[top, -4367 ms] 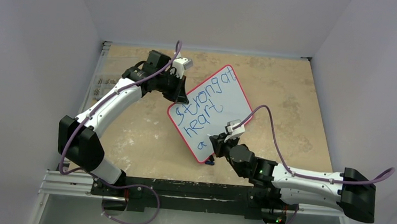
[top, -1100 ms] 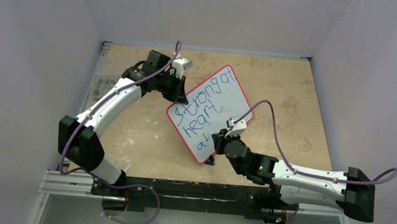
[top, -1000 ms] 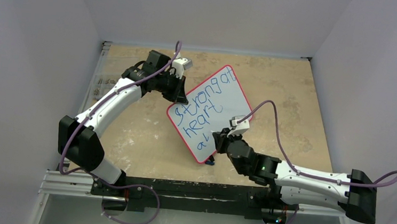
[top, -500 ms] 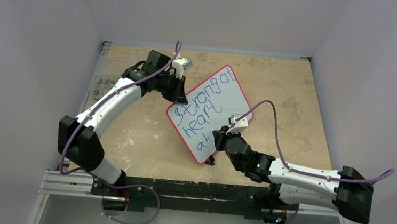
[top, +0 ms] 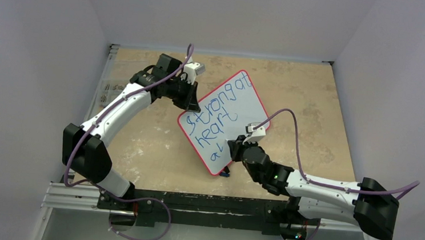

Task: Write a sentence on the whiteboard

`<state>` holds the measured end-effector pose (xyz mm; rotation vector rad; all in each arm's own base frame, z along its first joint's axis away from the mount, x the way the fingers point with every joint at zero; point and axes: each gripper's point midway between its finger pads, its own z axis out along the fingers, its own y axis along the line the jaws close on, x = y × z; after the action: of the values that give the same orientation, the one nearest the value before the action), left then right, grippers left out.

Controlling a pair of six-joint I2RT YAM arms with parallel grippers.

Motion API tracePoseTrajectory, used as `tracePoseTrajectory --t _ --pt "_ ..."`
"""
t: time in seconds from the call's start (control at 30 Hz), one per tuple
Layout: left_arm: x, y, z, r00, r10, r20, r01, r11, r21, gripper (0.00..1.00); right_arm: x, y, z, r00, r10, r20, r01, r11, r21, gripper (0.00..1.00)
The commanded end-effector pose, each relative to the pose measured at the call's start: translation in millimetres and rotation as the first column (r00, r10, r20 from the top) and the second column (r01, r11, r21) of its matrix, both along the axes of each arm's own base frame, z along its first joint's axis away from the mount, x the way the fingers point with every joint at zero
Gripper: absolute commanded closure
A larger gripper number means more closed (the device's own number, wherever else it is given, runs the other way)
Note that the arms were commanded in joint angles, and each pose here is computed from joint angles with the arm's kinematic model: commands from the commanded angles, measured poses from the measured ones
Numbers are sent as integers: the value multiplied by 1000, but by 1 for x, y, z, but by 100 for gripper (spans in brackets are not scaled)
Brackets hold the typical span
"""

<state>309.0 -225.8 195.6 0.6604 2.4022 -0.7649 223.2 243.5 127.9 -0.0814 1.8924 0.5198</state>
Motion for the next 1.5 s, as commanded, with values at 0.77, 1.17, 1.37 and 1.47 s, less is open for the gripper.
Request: tracePoseTrajectory --t 0.77,1.17,1.37,1.47 --pt "12 92 -52 989 149 20 -143 892 429 100 -8 -14 -25 996 -44 -83 44 999 5 100" --pt "12 90 -51 989 146 17 -139 896 421 100 20 -13 10 997 -77 -9 77 997 8 100" --pt "11 90 -52 990 143 14 -136 897 420 100 19 -11 5 998 -64 -23 64 998 6 100" --pt "11 90 -52 990 144 14 -136 897 421 100 16 -12 1 998 -61 -34 62 998 10 100"
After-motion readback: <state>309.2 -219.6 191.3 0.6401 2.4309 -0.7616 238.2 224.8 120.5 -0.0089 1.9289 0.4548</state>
